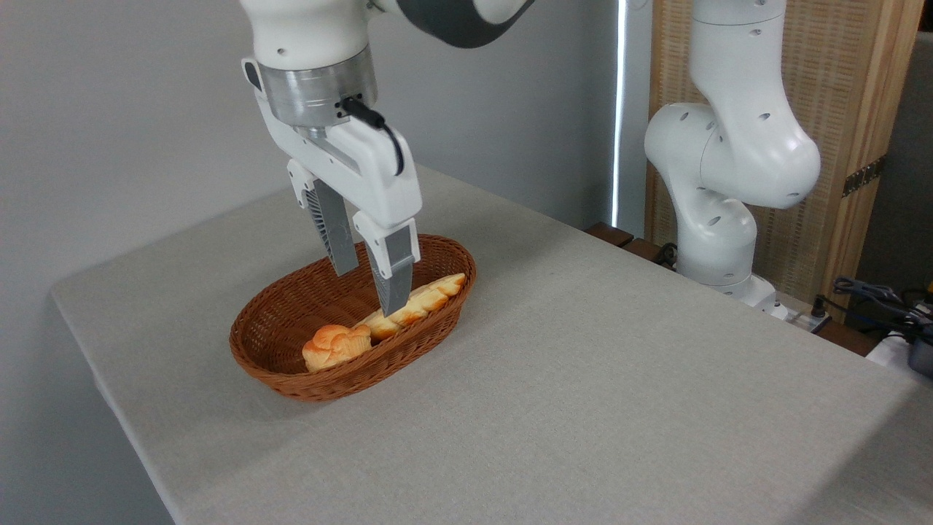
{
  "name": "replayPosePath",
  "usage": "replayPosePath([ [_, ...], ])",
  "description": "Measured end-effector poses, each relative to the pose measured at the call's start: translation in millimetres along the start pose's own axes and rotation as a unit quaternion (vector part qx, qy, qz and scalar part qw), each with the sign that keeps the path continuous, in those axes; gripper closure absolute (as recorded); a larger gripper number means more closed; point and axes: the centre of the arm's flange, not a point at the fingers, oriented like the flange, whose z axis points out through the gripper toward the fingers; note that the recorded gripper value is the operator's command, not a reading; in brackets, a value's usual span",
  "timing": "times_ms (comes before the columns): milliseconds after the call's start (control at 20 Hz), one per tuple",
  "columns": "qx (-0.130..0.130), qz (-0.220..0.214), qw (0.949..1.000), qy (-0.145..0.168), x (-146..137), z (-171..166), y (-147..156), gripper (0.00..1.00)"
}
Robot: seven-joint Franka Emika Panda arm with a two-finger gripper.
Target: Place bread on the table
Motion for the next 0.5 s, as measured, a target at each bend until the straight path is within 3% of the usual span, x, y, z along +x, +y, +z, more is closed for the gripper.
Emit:
replayPosePath([
  [200,-0.015,0.057,0.9980,-0.024,16.7,24.3,23.3,0.00],
  [300,-0.019,0.098,0.9940,-0.045,24.7,40.8,37.4,0.00],
  [400,-0.018,0.144,0.9869,-0.070,35.1,56.8,55.8,0.00],
  [500,-0.014,0.194,0.9762,-0.096,47.3,72.0,78.3,0.00],
])
